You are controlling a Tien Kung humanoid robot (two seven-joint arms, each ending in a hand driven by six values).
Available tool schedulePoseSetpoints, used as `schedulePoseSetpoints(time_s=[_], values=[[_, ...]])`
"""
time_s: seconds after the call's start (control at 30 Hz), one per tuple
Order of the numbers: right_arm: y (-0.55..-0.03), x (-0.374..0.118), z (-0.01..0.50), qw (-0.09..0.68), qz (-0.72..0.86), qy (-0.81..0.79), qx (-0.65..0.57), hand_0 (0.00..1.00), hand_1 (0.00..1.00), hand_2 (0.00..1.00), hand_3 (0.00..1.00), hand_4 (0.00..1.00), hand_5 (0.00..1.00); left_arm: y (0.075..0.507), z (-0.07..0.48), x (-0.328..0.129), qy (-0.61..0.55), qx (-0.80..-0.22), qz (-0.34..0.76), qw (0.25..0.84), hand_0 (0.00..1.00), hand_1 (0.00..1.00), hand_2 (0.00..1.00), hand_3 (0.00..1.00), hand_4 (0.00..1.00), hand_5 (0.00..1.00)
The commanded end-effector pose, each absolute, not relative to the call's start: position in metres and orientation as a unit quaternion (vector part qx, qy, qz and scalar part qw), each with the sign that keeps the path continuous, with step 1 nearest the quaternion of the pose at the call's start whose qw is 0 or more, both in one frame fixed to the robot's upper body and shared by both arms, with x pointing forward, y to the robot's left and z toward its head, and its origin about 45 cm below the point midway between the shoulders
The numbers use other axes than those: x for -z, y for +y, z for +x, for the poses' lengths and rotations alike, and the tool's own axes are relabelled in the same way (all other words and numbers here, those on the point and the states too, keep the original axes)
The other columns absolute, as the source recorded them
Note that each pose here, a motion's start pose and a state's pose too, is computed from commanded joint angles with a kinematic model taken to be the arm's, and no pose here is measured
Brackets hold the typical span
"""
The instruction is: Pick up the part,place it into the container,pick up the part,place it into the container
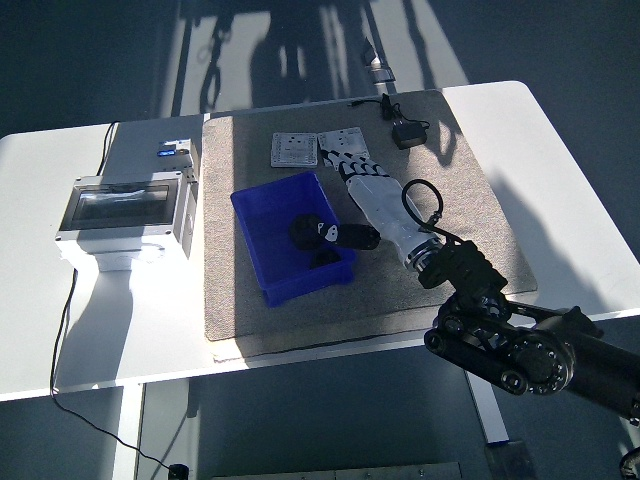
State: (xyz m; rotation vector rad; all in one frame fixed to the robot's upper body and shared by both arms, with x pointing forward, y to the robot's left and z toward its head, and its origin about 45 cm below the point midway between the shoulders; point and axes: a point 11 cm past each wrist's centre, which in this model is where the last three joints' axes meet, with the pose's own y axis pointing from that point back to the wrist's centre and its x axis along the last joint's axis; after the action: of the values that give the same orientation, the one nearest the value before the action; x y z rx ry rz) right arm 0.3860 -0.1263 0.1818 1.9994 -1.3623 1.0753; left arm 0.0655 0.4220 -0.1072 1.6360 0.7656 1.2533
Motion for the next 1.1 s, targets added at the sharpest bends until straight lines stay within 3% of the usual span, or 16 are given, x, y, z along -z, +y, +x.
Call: schedulePoseSetpoints(time_s=[0.17,0.2,0.37,0.4,0.57,0.6,0.97,1.0,1.1], values=[[-0.167,-0.162,0.382,0.212,0.744,-0.553,-0.311,0.998,0.967,0.942,0.922,0.751,0.463,0.422,0.064,0.107,0.313,-0.521,0.656,0.448,0.672,0.664,0.624,0.392,0.404,0.593],[-0.174,-0.158,0.379,0.199,0.749,-0.561,-0.292,0.808,0.660,0.670,0.644,0.746,0.483,0.421,0.065,0.108,0.311,-0.522,0.655,0.449,0.671,0.662,0.622,0.387,0.403,0.593],[-0.204,-0.160,0.363,0.116,0.753,-0.609,-0.220,0.808,0.660,0.670,0.644,0.746,0.483,0.416,0.063,0.110,0.315,-0.523,0.652,0.449,0.671,0.662,0.622,0.387,0.403,0.593],[-0.212,-0.162,0.360,0.102,0.747,-0.621,-0.213,0.708,0.372,0.587,0.581,0.778,0.568,0.416,0.062,0.110,0.316,-0.524,0.651,0.449,0.670,0.662,0.620,0.386,0.405,0.590],[-0.264,-0.168,0.338,0.037,0.711,-0.682,-0.166,0.708,0.372,0.587,0.581,0.778,0.568,0.416,0.058,0.110,0.319,-0.534,0.645,0.444,0.670,0.662,0.620,0.386,0.405,0.590],[-0.273,-0.168,0.332,0.025,0.705,-0.691,-0.154,0.627,0.246,0.383,0.509,0.918,0.770,0.416,0.057,0.110,0.319,-0.536,0.644,0.443,0.668,0.661,0.616,0.381,0.411,0.584],[-0.316,-0.149,0.277,-0.042,0.636,-0.770,-0.023,0.610,0.249,0.384,0.495,0.930,0.804,0.417,0.019,0.114,0.312,-0.564,0.632,0.432,0.668,0.660,0.616,0.383,0.419,0.578],[-0.316,-0.148,0.274,-0.045,0.635,-0.771,-0.013,0.599,0.291,0.436,0.508,0.938,0.809,0.417,0.014,0.115,0.316,-0.566,0.629,0.428,0.664,0.659,0.624,0.390,0.443,0.578],[-0.314,-0.151,0.274,-0.057,0.636,-0.770,0.003,0.599,0.291,0.436,0.508,0.938,0.809,0.413,0.004,0.117,0.340,-0.570,0.622,0.416,0.664,0.659,0.624,0.390,0.443,0.578]])
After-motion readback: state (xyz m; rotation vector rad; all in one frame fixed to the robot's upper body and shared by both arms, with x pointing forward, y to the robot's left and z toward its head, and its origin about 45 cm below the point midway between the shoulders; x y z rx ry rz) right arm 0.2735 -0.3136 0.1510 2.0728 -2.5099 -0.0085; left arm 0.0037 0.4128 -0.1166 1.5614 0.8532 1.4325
